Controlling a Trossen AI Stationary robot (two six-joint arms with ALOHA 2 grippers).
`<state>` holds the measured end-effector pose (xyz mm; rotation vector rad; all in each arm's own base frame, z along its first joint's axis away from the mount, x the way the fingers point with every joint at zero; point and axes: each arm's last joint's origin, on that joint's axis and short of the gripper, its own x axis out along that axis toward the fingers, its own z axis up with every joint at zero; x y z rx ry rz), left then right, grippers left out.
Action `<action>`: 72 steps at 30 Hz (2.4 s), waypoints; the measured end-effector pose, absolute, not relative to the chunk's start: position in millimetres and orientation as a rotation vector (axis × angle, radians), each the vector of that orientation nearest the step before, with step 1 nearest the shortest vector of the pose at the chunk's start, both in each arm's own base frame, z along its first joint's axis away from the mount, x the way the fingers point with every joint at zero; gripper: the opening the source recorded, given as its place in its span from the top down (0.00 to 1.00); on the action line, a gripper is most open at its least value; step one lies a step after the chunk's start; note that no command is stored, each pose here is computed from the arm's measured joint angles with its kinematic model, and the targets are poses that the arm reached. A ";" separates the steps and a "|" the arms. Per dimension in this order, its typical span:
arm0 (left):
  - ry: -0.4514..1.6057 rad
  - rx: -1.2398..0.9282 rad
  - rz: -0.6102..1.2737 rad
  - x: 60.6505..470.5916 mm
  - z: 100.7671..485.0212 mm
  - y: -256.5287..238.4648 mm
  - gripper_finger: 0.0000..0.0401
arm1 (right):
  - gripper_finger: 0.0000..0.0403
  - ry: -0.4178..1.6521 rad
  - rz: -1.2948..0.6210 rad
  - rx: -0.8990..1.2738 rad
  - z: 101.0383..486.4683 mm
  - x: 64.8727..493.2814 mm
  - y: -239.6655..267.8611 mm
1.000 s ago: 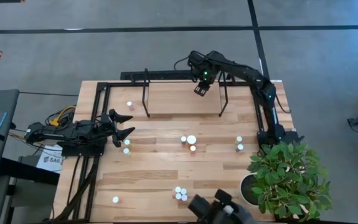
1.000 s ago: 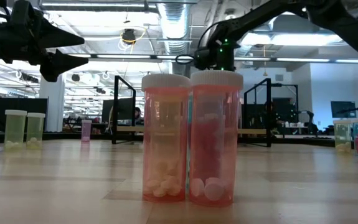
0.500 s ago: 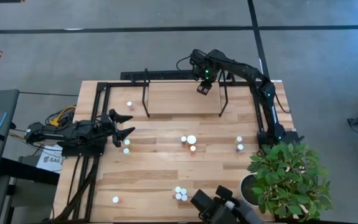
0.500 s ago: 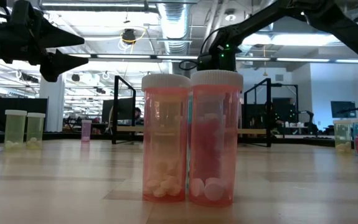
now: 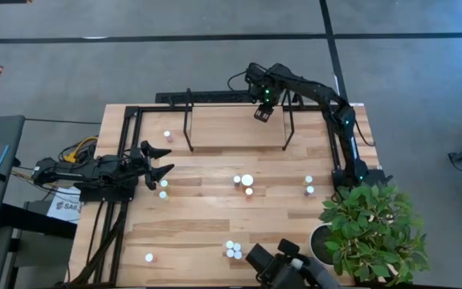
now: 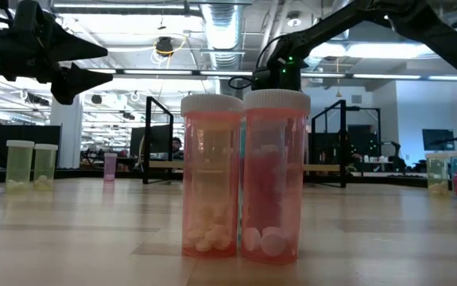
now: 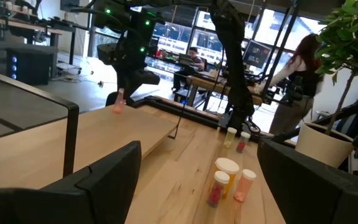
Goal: Pick and place medicine bottles onto shelf by color
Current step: Put the pink pill bottle on the shelf, then put the large orange pill bottle on the shelf
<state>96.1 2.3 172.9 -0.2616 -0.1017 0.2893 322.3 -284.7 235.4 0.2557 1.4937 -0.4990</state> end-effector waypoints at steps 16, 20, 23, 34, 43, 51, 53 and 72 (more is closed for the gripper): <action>-0.102 -0.261 0.290 96.1 173.0 2.3 0.22 | 0.52 1.480 -0.498 0.266 235.4 323.2 -285.0; -0.102 -0.262 0.289 96.1 173.0 2.3 0.22 | 0.49 1.470 -0.509 0.270 235.5 323.8 -285.5; -0.101 -0.261 0.290 96.1 172.9 2.3 0.22 | 0.48 1.471 -0.541 0.281 235.5 323.6 -285.7; -0.101 -0.261 0.290 96.1 172.9 2.3 0.22 | 0.46 1.498 -0.657 0.387 235.2 319.0 -282.9; -0.101 -0.261 0.289 96.1 172.9 2.3 0.22 | 0.46 1.507 -0.647 0.480 240.7 316.4 -278.7; -0.102 -0.261 0.289 96.1 173.1 2.3 0.22 | 0.46 1.493 -0.662 0.491 259.2 320.7 -272.3; -0.102 -0.261 0.289 96.1 173.0 2.3 0.22 | 0.46 1.496 -0.670 0.503 263.2 321.8 -269.1; -0.101 -0.261 0.290 96.1 172.9 2.3 0.22 | 0.46 1.379 -0.983 0.943 278.2 346.0 -222.7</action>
